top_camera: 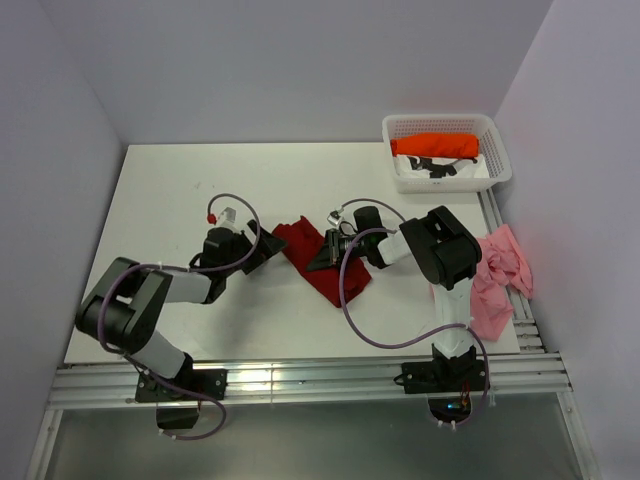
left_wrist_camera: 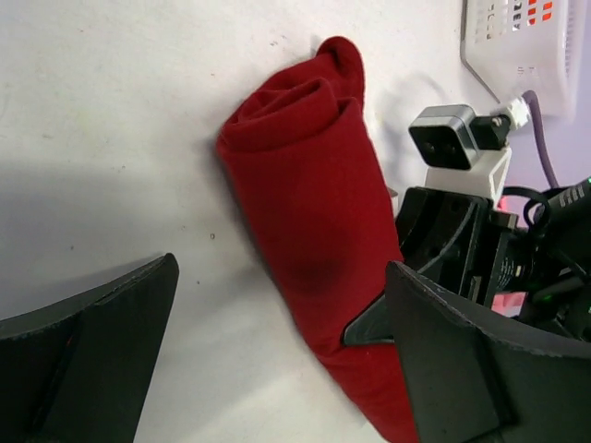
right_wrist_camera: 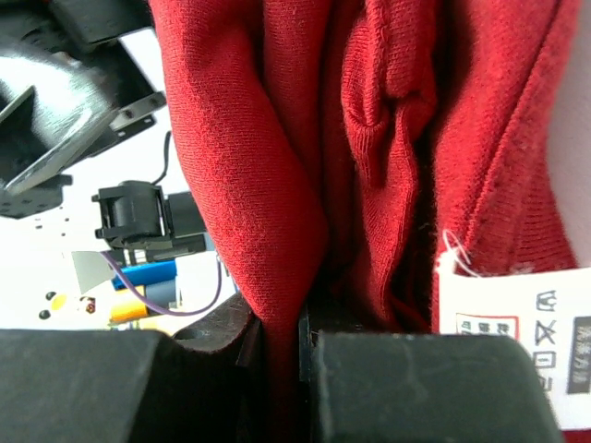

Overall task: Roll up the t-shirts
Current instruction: Roll the tshirt

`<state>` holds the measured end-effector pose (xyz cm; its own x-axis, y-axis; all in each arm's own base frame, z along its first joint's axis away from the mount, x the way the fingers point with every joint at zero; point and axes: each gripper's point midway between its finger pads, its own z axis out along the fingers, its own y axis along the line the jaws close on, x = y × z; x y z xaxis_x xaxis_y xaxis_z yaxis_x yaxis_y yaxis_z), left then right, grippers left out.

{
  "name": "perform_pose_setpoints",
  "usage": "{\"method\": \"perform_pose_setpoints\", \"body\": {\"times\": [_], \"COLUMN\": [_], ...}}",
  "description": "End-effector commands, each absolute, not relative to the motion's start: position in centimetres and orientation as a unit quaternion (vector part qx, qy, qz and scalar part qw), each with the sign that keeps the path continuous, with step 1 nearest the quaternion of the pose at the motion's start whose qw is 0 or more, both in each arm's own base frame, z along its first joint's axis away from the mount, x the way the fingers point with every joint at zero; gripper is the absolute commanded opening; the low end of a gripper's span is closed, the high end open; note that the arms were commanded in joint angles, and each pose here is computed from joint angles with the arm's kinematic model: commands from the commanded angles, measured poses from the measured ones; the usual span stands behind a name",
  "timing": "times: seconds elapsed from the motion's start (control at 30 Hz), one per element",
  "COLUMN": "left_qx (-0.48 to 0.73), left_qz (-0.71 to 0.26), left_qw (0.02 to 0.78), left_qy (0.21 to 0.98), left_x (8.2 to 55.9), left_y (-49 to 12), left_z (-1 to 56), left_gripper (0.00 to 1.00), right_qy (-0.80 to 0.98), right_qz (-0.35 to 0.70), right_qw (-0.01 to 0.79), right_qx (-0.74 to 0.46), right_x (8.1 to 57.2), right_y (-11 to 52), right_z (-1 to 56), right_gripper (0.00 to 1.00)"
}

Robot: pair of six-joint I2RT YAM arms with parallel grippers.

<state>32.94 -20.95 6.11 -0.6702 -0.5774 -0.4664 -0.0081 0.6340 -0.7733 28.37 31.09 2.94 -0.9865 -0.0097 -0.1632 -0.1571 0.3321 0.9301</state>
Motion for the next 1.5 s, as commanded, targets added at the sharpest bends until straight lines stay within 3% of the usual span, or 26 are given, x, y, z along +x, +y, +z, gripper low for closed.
{"method": "perform_pose_setpoints", "body": {"times": [0.0,0.3,0.73,0.83,0.93,0.97,1.0,1.03,1.13,1.27,1.43,1.47], "left_qx": [-0.184,-0.181,-0.184,-0.179,-0.162,-0.159,-0.155,-0.148,-0.140,-0.131,-0.123,-0.121], "left_qz": [-0.445,-0.456,-0.483,-0.486,-0.485,-0.482,-0.482,-0.478,-0.461,-0.454,-0.443,-0.441], "left_qw": [0.370,0.367,0.351,0.354,0.361,0.361,0.365,0.367,0.372,0.376,0.378,0.382], "left_qy": [0.795,0.791,0.781,0.779,0.780,0.782,0.782,0.784,0.793,0.797,0.804,0.803], "left_x": [34.7,37.0,37.9,38.1,38.3,38.3,38.5,38.5,38.5,38.5,38.6,38.8], "left_y": [-22.3,-23.3,-24.5,-24.7,-24.9,-24.9,-25.0,-25.1,-25.0,-24.9,-25.0,-25.0], "left_z": [7.9,6.5,3.7,3.8,4.3,4.4,4.8,4.8,4.8,5.1,5.1,5.4], "left_gripper": [1.00,1.00,0.84,0.75,0.56,0.45,0.40,0.27,0.15,0.13,0.12,0.12], "right_qy": [0.825,0.823,0.811,0.811,0.810,0.810,0.810,0.812,0.815,0.818,0.834,0.835], "right_qz": [0.561,0.565,0.582,0.582,0.583,0.583,0.582,0.580,0.573,0.565,0.535,0.530], "right_qw": [0.062,0.060,0.053,0.051,0.052,0.056,0.058,0.058,0.067,0.091,0.115,0.129], "right_qx": [-0.035,-0.034,-0.035,-0.035,-0.035,-0.036,-0.040,-0.039,-0.046,-0.060,-0.065,-0.071], "right_x": [28.3,28.2,27.8,27.8,27.8,28.0,27.9,27.9,27.9,28.0,28.0,28.1], "right_y": [30.3,30.3,30.6,30.6,30.6,30.6,30.6,30.5,30.4,30.1,29.4,29.2], "right_z": [1.2,1.2,1.7,1.6,1.7,1.9,1.8,1.8,2.2,3.4,4.2,5.1], "right_gripper": [0.00,0.00,0.00,0.00,0.00,0.00,0.02,0.04,0.14,0.37,0.56,0.66]}}
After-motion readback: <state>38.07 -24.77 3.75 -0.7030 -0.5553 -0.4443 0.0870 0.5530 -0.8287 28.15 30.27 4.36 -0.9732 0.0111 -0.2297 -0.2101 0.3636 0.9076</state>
